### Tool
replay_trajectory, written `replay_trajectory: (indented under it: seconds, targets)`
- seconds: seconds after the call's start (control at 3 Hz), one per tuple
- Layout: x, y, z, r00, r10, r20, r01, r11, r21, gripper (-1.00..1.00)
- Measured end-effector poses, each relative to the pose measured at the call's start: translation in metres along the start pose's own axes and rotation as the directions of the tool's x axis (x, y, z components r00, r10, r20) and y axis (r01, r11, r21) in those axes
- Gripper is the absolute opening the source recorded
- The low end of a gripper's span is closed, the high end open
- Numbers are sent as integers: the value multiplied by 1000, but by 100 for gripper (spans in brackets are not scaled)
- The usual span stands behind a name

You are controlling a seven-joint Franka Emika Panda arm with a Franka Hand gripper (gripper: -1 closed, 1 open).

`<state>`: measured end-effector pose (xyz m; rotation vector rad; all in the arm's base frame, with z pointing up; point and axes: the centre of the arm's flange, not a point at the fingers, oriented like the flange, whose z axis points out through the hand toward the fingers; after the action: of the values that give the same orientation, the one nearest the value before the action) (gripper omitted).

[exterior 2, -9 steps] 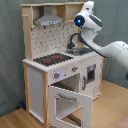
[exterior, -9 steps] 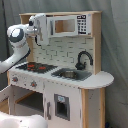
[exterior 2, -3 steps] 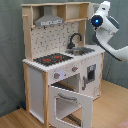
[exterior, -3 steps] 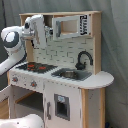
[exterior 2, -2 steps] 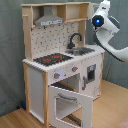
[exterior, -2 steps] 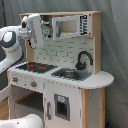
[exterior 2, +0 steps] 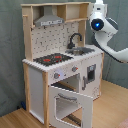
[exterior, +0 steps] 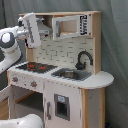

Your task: Play with the kitchen

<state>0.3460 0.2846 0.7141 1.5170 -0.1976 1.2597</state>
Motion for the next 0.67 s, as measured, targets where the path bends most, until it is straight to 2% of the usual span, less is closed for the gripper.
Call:
replay_trajectory:
  seconds: [0.33, 0.67]
  targets:
    - [26, -5, -35, 991, -61, -117, 63, 998, 21, 100]
    - [46, -27, -78, 962, -122, -242, 132, 991, 24, 100]
